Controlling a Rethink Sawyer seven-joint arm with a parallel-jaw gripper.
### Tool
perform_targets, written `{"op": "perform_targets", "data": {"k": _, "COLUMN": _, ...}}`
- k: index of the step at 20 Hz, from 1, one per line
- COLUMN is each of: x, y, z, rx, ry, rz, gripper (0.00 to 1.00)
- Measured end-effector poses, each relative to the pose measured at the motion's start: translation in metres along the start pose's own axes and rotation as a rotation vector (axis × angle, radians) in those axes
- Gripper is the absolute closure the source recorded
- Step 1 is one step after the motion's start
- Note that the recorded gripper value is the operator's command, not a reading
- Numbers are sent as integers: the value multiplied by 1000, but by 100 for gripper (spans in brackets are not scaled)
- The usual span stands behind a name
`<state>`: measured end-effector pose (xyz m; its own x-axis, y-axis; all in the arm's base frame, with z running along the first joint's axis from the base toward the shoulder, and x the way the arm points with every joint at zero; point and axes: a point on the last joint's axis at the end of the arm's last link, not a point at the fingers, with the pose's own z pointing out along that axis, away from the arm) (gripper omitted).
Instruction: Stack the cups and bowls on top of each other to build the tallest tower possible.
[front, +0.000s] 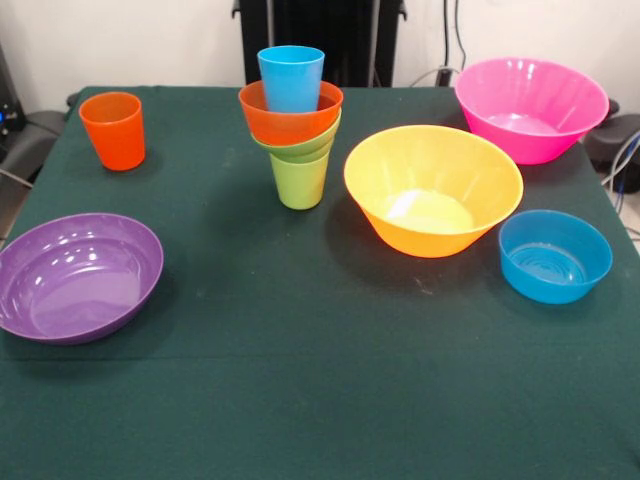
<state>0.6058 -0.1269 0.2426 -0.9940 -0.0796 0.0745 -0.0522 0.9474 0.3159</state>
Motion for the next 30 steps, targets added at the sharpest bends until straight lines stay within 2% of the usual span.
{"op": "perform_targets", "data": {"k": 5, "x": -2, "y": -6, "z": 2, "rx": -20, "ry": -15, "rz": 2, "gripper": 100}}
{"op": "perform_targets", "data": {"k": 13, "x": -10, "y": -2, "z": 10, "rx": -49, "ry": -45, "rz": -19, "gripper": 100}}
{"op": "perform_targets", "data": {"k": 23, "x": -15, "y": 7, "z": 20, "rx": -83, "ry": -39, "rz": -45, "gripper": 100}}
{"op": "perform_targets", "data": {"k": 30, "x": -16, "y": 8, "z": 21, "rx": -91, "ry": -40, "rz": -49, "gripper": 100}}
